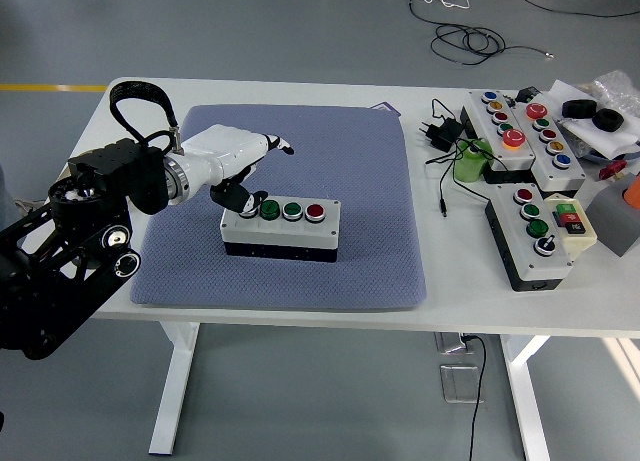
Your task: Pick up the button,place it on the desk,press the button,press the button
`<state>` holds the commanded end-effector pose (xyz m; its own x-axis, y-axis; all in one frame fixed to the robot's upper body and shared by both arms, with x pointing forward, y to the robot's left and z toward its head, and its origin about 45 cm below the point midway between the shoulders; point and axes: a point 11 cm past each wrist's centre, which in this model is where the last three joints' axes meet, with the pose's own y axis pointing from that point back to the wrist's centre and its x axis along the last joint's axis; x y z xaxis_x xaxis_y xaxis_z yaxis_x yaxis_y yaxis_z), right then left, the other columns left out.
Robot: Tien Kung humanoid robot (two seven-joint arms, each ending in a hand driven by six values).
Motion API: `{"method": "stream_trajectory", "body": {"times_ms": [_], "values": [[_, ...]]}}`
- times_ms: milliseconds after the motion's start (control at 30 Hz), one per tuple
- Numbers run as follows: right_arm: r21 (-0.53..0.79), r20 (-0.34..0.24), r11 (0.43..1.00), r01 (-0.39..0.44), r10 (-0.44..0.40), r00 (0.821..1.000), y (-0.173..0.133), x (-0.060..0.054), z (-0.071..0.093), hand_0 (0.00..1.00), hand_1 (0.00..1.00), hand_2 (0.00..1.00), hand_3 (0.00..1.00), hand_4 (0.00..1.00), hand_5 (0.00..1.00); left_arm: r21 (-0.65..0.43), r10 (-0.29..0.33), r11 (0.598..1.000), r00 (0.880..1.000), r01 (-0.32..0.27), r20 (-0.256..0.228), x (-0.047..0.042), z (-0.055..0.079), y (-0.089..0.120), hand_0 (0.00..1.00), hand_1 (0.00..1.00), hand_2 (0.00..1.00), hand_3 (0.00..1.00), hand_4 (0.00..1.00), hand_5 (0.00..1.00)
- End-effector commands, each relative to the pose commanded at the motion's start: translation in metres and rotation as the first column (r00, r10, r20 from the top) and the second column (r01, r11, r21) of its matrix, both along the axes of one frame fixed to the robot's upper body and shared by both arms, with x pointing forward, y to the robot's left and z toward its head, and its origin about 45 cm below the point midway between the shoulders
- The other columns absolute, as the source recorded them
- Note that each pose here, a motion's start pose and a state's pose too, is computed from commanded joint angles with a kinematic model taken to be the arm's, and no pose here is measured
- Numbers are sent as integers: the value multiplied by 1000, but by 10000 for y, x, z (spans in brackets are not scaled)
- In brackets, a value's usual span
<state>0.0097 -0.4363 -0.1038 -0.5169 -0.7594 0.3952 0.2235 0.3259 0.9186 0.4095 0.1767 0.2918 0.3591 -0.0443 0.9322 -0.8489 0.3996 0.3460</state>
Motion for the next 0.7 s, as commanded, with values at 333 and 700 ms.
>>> {"method": "stream_trajectory", "body": {"times_ms": [333, 700], "values": [[2, 0, 1000, 1, -1, 1000, 5, -2, -2, 654, 511, 552, 606, 306, 408, 51, 1, 999, 998, 2, -64, -61, -147, 1, 35, 2, 30, 839, 573, 32], [3, 0, 1000, 6, -6, 1000, 10, -4, -3, 654, 511, 553, 606, 305, 409, 47, -24, 998, 996, 28, -87, -115, -250, -103, 38, 2, 35, 841, 572, 40]]}}
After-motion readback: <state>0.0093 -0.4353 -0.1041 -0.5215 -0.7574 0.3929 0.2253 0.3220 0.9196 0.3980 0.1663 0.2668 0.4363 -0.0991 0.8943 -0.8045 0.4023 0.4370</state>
